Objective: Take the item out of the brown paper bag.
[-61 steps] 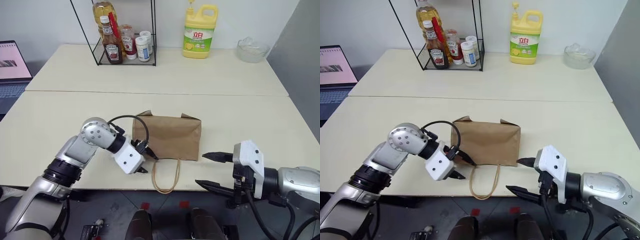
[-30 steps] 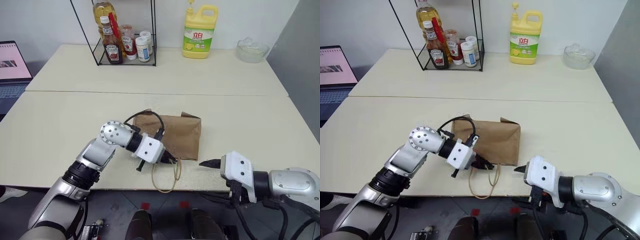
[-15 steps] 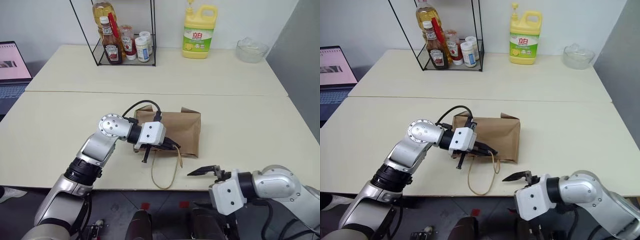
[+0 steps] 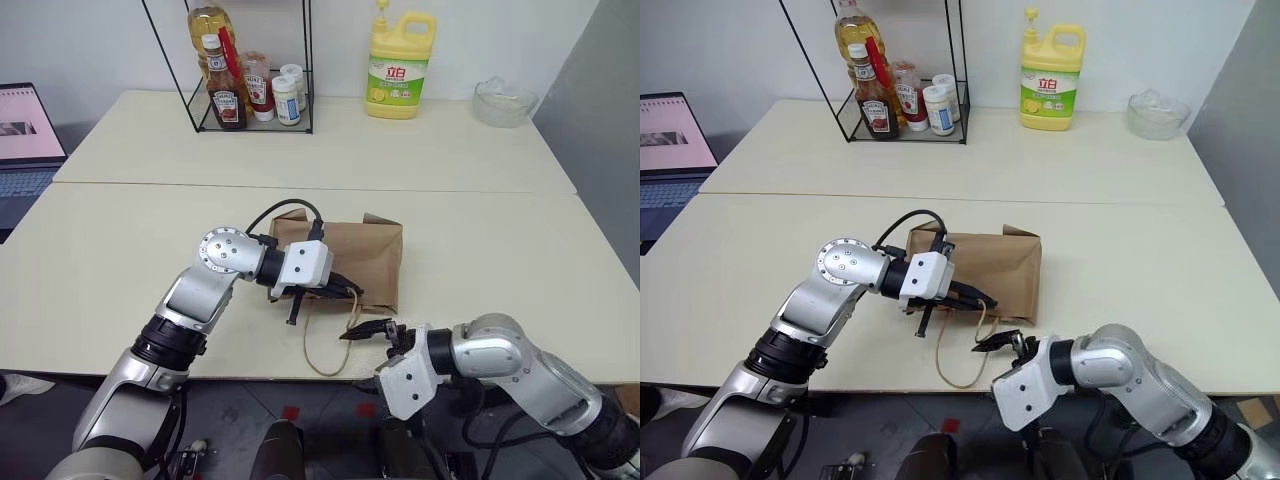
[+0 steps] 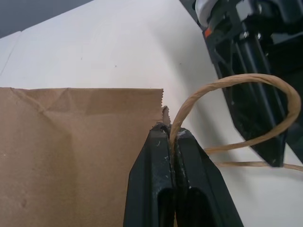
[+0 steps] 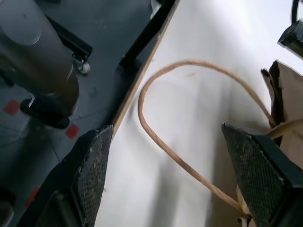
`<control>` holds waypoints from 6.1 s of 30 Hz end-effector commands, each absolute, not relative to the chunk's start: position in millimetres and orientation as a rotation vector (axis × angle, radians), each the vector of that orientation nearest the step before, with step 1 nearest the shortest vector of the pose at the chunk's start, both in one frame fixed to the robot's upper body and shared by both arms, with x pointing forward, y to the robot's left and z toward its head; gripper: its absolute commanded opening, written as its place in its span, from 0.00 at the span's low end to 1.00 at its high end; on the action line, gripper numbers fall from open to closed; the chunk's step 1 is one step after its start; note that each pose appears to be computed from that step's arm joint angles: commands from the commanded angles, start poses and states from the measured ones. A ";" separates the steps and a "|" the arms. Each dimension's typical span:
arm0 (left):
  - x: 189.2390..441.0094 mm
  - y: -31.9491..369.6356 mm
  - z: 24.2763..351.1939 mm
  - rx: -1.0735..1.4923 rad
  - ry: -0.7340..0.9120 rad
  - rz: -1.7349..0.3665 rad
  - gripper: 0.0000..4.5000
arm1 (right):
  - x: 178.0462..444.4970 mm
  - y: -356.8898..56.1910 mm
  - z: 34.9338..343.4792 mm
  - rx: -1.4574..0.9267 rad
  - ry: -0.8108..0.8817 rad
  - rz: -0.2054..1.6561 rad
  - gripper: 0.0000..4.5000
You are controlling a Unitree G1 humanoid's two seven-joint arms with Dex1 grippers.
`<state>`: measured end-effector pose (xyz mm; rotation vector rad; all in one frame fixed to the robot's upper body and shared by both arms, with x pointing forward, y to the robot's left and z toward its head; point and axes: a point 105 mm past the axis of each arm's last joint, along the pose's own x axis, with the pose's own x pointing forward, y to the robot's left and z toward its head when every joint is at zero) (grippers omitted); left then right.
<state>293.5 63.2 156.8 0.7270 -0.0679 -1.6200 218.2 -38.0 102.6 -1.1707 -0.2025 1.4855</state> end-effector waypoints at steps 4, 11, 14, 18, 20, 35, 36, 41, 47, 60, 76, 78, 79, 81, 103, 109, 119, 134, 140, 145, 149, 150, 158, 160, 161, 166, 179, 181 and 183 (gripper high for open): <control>293.1 57.5 179.2 0.738 -0.153 -1.604 0.01 | 230.6 -24.8 105.6 -1.206 -0.244 1.441 0.85; 295.1 58.1 180.5 0.740 -0.152 -1.599 0.01 | 238.3 -20.1 104.2 -1.222 -0.237 1.410 0.85; 295.3 58.4 180.1 0.742 -0.153 -1.598 0.00 | 238.4 -19.3 103.7 -1.219 -0.231 1.411 0.72; 295.6 58.4 180.0 0.743 -0.152 -1.597 0.00 | 237.9 -19.9 103.9 -1.216 -0.222 1.410 0.40; 295.8 58.6 179.7 0.743 -0.152 -1.596 0.00 | 237.1 -20.5 103.9 -1.211 -0.214 1.409 0.24; 328.3 56.9 204.1 0.660 -0.155 -1.406 0.00 | 234.3 -25.2 96.8 -1.219 -0.126 1.413 0.00; 333.3 57.1 206.7 0.638 -0.141 -1.376 0.00 | 234.2 -25.2 96.6 -1.225 -0.125 1.410 0.00; 354.6 58.5 211.3 0.572 -0.103 -1.260 0.00 | 233.6 -25.1 95.3 -1.248 -0.118 1.406 0.00; 376.2 55.6 237.0 0.452 -0.110 -1.137 0.00 | 231.9 -25.2 93.9 -1.268 -0.109 1.415 0.00; 379.4 46.5 277.0 0.422 -0.194 -1.087 0.00 | 230.1 -25.3 91.5 -1.300 -0.109 1.434 0.00; 344.8 55.9 315.9 0.247 -0.196 -1.294 0.00 | 240.7 -39.3 85.1 -1.311 -0.056 1.368 0.00; 340.8 62.3 311.5 0.249 -0.165 -1.318 0.00 | 241.9 -41.4 84.9 -1.304 -0.049 1.359 0.00; 339.4 64.4 308.3 0.256 -0.151 -1.327 0.00 | 242.5 -42.2 85.3 -1.303 -0.050 1.356 0.00; 337.8 65.6 303.6 0.264 -0.133 -1.339 0.00 | 243.8 -43.5 88.2 -1.296 -0.059 1.347 0.00; 350.8 64.7 292.6 0.209 -0.126 -1.322 0.00 | 243.7 -41.0 215.2 -0.701 -0.044 1.297 0.66; 355.1 64.4 294.9 0.190 -0.132 -1.307 0.00 | 283.5 -10.6 199.0 -0.851 -0.070 1.137 0.66; 357.7 63.2 295.1 0.185 -0.137 -1.301 0.00 | 321.9 12.0 177.7 -1.024 -0.053 0.978 0.85; 357.0 57.2 296.4 0.179 -0.154 -1.309 0.00 | 361.8 17.2 149.9 -1.253 0.065 0.856 1.00; 357.1 55.4 296.6 0.177 -0.157 -1.312 0.00 | 373.8 20.1 139.5 -1.305 0.133 0.864 1.00; 357.3 54.5 296.3 0.176 -0.158 -1.313 0.00 | 380.7 18.3 128.8 -1.311 0.215 0.889 0.96; 357.5 55.1 294.7 0.183 -0.159 -1.310 0.00 | 381.3 17.4 127.3 -1.302 0.235 0.904 0.73; 357.7 55.5 294.2 0.185 -0.159 -1.309 0.00 | 380.5 17.0 128.0 -1.299 0.231 0.908 0.66; 361.6 59.8 291.8 0.202 -0.160 -1.287 0.00 | 366.0 15.3 151.0 -1.275 0.096 0.941 0.61; 363.0 61.0 291.1 0.210 -0.160 -1.281 0.00 | 358.7 12.4 158.6 -1.262 0.066 0.955 0.61; 363.6 61.3 290.8 0.215 -0.161 -1.279 0.00 | 355.3 10.8 161.8 -1.256 0.055 0.961 0.61; 365.6 62.1 290.4 0.226 -0.163 -1.274 0.00 | 336.5 8.3 177.3 -1.196 -0.005 1.023 0.58; 370.4 62.0 290.6 0.249 -0.168 -1.262 0.00 | 297.4 0.3 229.0 -0.945 -0.219 1.187 0.53; 371.2 61.5 290.6 0.250 -0.168 -1.260 0.00 | 293.1 -1.9 233.0 -0.920 -0.240 1.203 0.53; 372.1 61.0 290.5 0.251 -0.168 -1.259 0.00 | 283.2 -3.9 238.4 -0.888 -0.271 1.243 0.53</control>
